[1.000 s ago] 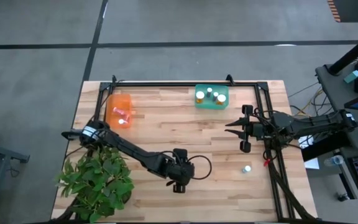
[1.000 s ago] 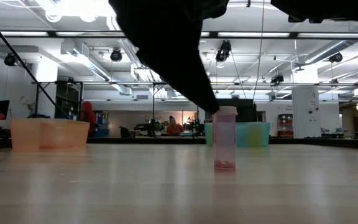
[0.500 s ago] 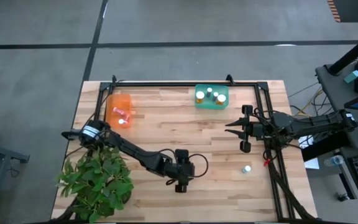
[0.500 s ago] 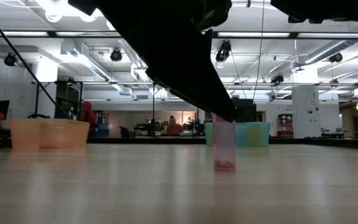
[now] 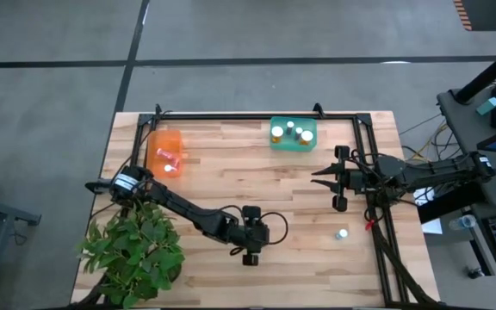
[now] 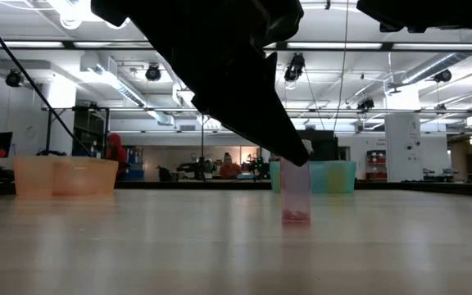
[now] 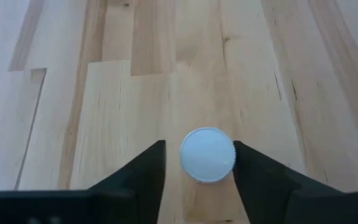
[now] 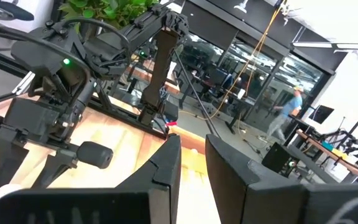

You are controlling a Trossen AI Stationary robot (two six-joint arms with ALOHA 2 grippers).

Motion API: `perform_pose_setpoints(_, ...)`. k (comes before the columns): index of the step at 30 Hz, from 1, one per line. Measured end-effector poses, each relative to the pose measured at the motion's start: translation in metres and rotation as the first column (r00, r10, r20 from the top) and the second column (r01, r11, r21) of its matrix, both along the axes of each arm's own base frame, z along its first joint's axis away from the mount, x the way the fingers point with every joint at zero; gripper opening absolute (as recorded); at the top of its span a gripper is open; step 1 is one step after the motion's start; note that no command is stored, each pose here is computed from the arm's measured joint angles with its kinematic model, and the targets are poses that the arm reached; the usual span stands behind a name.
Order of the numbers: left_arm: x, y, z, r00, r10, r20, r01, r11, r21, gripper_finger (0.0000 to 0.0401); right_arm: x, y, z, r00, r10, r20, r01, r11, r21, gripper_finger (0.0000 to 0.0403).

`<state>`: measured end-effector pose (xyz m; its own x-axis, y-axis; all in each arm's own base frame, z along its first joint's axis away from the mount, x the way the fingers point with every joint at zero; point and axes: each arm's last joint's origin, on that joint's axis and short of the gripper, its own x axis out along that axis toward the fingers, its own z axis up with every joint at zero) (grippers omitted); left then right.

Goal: Pick and place medicine bottles into bin by pill shape (circle, oval)
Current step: Put the pink tablet bottle into the orange bin

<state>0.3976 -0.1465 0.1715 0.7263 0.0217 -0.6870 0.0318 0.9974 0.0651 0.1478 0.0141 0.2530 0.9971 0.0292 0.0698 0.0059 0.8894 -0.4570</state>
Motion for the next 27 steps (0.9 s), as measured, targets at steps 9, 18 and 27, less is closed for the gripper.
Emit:
perform_pose_setpoints(9,0.0,0.0,0.0,1.0,0.001,-0.005,-0.001,1.0,0.001,0.0088,0.0,0.0,0.0,1.0,0.0,-0.003,0.0,1.0,0.0,0.0063)
perform_pose_setpoints(18,-0.002,0.001,0.001,1.0,0.003,-0.014,-0.003,1.0,0.006,0.0092,0.0,0.0,0.0,1.0,0.0,-0.003,0.0,1.0,-0.001,0.0063)
perform_pose_setpoints(27,-0.01,0.018,0.021,0.995,0.095,-0.024,-0.093,0.993,0.075,0.0093,0.0,0.0,-0.001,1.0,0.0,-0.006,0.0,1.0,-0.001,0.0063)
